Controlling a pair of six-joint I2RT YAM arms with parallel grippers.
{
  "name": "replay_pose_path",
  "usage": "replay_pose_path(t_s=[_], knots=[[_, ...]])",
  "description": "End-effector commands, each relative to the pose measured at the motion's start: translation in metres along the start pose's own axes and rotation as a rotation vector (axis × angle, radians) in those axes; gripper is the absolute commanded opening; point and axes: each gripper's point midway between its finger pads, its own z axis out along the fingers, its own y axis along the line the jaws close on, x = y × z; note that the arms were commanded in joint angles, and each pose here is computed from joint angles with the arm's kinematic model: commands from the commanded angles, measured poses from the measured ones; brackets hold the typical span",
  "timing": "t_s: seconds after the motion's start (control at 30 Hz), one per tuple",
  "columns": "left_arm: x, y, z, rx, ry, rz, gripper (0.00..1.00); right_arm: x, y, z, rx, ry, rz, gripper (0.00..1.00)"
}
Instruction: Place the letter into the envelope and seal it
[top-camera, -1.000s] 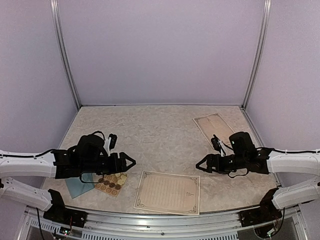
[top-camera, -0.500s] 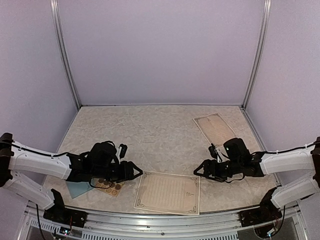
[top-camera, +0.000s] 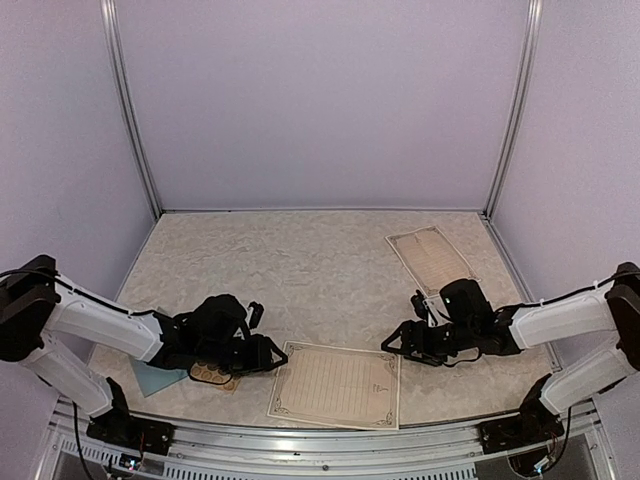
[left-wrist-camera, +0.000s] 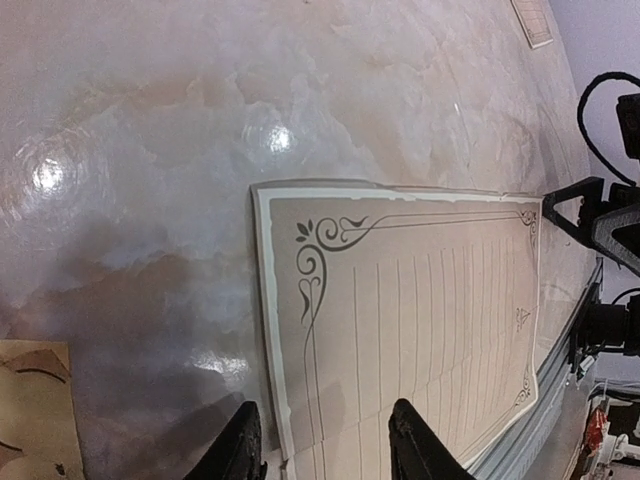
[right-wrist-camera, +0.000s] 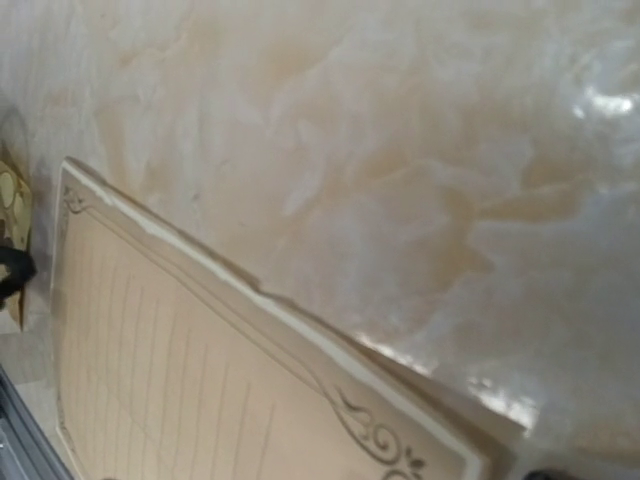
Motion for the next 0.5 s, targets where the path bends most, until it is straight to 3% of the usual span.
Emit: replay_pose_path(t_s=[0.0, 0.27, 0.47], knots=[[0.006, 0.000, 0.006, 0.010, 0.019, 0.016, 0.40, 0.012, -0.004, 0.008, 0.005, 0.036, 0.022, 0.84], [0.012, 0.006, 0.014, -0.005, 0.045, 0.010, 0.35, 0.016, -0.003, 0.014, -0.002, 0.053, 0.029, 0.81], [0.014, 0.009, 0.017, -0.014, 0.056, 0.001, 0.30, 0.016, -0.002, 0.015, -0.013, 0.058, 0.028, 0.66]])
